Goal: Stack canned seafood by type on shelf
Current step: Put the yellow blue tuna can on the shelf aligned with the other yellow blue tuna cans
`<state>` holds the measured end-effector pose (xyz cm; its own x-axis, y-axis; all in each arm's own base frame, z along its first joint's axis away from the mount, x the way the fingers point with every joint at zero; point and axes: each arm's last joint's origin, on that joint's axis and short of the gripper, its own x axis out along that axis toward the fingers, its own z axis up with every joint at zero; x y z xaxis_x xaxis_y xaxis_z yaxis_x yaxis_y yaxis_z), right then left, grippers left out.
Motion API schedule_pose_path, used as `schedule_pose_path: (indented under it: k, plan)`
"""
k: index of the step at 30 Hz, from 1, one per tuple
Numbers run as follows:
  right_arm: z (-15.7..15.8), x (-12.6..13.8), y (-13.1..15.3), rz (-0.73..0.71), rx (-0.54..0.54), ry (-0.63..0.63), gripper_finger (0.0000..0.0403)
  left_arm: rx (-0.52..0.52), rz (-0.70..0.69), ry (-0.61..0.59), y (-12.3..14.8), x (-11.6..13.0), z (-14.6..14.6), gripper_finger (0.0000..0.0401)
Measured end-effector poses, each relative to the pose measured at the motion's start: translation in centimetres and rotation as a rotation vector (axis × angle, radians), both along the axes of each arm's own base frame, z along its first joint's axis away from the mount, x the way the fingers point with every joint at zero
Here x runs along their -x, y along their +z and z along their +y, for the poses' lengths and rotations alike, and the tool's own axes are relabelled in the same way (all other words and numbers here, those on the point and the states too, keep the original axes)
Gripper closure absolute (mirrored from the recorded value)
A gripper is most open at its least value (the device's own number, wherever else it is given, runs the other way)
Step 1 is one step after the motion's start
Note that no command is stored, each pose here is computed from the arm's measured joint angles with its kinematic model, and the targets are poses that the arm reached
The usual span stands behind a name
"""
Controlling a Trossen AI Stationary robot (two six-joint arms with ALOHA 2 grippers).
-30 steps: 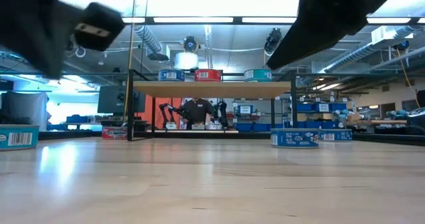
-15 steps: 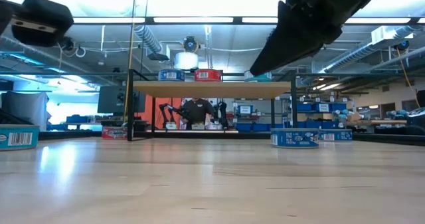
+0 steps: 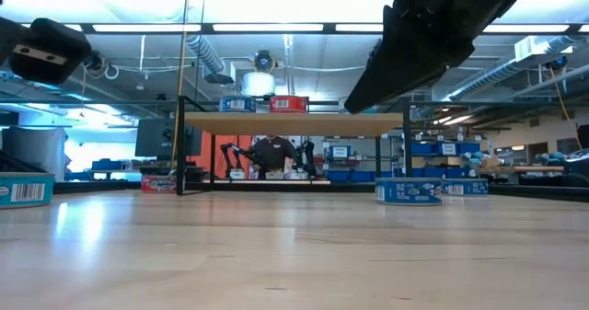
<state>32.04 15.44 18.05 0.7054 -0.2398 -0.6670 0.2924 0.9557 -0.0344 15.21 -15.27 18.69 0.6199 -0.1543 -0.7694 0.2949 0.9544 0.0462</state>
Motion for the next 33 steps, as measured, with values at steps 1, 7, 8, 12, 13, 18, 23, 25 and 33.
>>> schedule_pose_path:
  k: [1, 7, 8, 12, 13, 18, 23, 25, 33]
  plan:
    - [-0.1, 0.0, 0.0, 0.006, -0.022, 0.002, 0.0388, 0.001, -0.01, 0.023, 0.1, 0.3, 0.4, 0.0396]
    - [0.0, -0.2, -0.3, 0.007, -0.074, -0.019, 0.0385, 0.007, -0.102, 0.244, 0.3, 1.1, 2.3, 0.0396]
    - [0.0, -0.2, -0.4, 0.011, -0.08, -0.024, 0.0384, 0.015, -0.1, 0.261, 0.2, 1.2, 2.4, 0.0396]
    - [0.4, -0.3, -1.4, 0.015, -0.11, -0.056, 0.0382, 0.012, -0.078, 0.302, -0.2, 1.1, 2.7, 0.0396]
    - [0.5, -0.4, -1.6, 0.012, -0.117, -0.06, 0.0383, 0.007, -0.071, 0.314, -0.3, 1.0, 2.9, 0.0396]
    - [1.0, -0.8, -2.7, 0.008, -0.12, -0.051, 0.0384, 0.028, -0.033, 0.362, -0.4, 0.9, 3.3, 0.0396]
    - [0.6, -1.1, -2.9, 0.007, -0.108, -0.042, 0.0379, 0.046, -0.017, 0.36, -0.2, 0.8, 3.2, 0.0396]
    - [0.5, -1.2, -2.9, 0.011, -0.095, -0.035, 0.0378, 0.045, -0.021, 0.362, 0.1, 0.8, 3.2, 0.0396]
    - [-0.6, -1.8, -2.8, 0.02, -0.046, -0.016, 0.0379, 0.005, 0.052, 0.424, 2.3, 0.8, 3.5, 0.0396]
